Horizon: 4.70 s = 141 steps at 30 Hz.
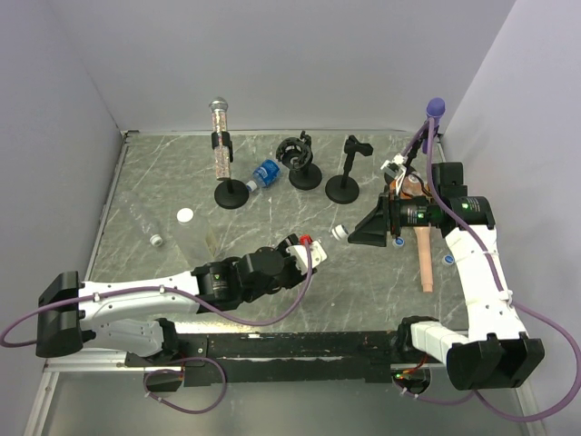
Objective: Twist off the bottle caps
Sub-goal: Unscrew the bottle cap at the corner of the board.
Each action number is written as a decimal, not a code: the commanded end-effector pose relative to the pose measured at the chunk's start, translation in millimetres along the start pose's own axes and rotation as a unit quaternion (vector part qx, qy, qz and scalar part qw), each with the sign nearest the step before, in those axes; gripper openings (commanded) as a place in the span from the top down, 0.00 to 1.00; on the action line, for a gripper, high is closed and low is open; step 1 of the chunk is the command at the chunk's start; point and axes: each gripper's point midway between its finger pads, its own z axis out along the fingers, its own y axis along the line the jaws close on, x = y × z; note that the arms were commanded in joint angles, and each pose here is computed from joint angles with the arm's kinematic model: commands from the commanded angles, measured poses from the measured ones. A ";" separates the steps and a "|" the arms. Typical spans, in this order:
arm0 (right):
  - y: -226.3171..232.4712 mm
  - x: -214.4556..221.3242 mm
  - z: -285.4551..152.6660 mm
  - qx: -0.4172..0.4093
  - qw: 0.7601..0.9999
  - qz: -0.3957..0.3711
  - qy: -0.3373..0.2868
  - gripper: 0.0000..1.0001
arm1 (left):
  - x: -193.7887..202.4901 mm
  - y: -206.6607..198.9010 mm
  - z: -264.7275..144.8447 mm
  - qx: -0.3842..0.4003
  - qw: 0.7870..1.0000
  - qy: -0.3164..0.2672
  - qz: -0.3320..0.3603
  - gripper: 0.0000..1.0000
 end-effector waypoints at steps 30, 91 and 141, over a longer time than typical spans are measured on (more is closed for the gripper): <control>-2.5 -9.3 7.1 -0.029 0.999 0.041 0.021 0.23 | -36.6 -4.6 10.0 -0.001 0.999 -0.046 0.006 0.79; 53.5 3.2 -3.0 -0.022 0.950 -0.312 0.009 0.13 | -26.8 -11.5 -35.0 0.175 0.978 -0.064 -0.088 0.78; 17.9 4.1 10.4 -0.054 0.956 -0.287 0.041 0.80 | 4.1 -13.8 -22.7 0.127 0.991 -0.016 -0.029 0.78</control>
